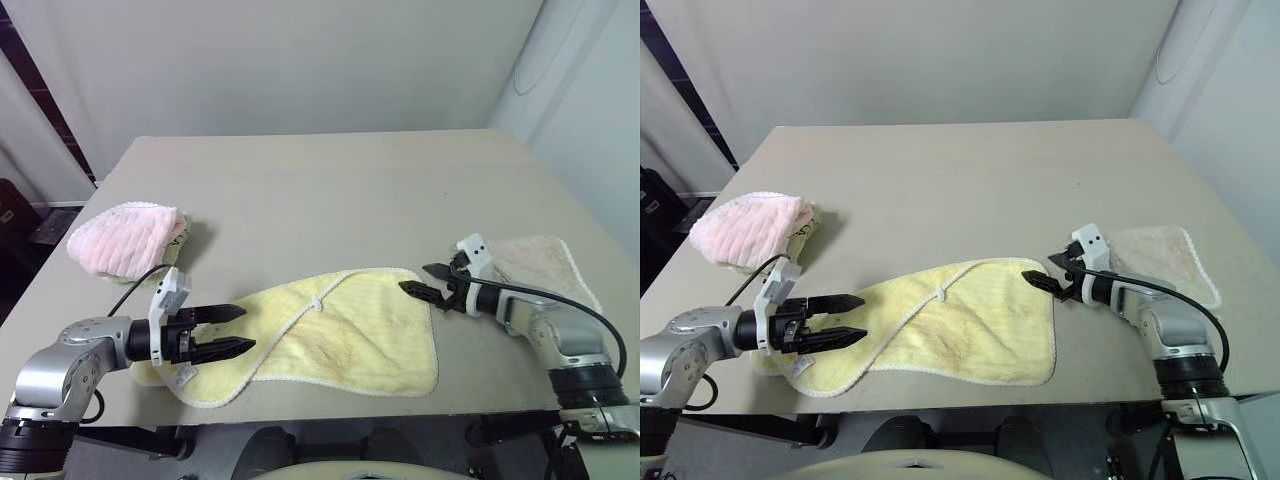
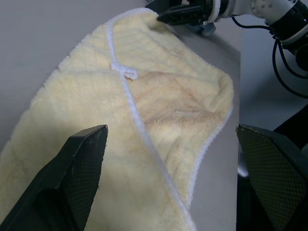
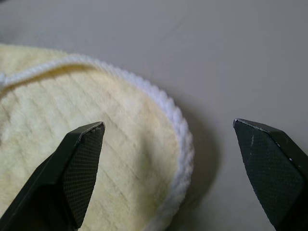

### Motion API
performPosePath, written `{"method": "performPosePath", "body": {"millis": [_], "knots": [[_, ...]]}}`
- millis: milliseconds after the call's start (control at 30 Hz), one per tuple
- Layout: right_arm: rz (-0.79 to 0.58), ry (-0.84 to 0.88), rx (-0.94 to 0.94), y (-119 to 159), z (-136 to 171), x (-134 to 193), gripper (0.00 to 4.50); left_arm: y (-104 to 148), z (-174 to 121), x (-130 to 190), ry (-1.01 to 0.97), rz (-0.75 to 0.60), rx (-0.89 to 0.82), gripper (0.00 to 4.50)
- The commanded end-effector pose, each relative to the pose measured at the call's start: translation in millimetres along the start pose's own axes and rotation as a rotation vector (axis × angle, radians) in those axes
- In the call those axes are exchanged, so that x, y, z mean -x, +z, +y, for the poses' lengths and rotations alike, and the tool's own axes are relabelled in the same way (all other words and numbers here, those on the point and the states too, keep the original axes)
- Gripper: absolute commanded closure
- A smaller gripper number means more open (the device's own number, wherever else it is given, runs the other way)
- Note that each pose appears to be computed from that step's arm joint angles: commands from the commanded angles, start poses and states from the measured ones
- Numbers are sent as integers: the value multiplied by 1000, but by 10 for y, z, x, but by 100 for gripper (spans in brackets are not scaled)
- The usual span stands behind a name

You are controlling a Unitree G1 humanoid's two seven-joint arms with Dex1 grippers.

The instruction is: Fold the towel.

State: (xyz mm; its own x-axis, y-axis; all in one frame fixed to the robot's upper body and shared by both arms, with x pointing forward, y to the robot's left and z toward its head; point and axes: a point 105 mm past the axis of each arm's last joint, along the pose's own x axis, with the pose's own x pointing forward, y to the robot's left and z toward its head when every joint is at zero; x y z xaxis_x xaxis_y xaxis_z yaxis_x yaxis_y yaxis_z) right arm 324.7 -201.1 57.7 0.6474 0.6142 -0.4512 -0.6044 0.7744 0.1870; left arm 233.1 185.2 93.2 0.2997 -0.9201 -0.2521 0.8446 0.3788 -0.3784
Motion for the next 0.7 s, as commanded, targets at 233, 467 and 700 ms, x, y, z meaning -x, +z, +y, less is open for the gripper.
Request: {"method": "performPosePath", "body": {"millis": [233, 467, 700], "knots": [[-52, 65, 181, 233, 126, -209, 129, 60, 92, 64, 18, -6, -39, 0], [-142, 49, 262, 525, 151, -178, 393, 113, 165, 17, 3, -45, -65, 0], [-179, 35, 334, 764, 214, -49, 446, 164, 220, -23, 1, -44, -93, 0]]}}
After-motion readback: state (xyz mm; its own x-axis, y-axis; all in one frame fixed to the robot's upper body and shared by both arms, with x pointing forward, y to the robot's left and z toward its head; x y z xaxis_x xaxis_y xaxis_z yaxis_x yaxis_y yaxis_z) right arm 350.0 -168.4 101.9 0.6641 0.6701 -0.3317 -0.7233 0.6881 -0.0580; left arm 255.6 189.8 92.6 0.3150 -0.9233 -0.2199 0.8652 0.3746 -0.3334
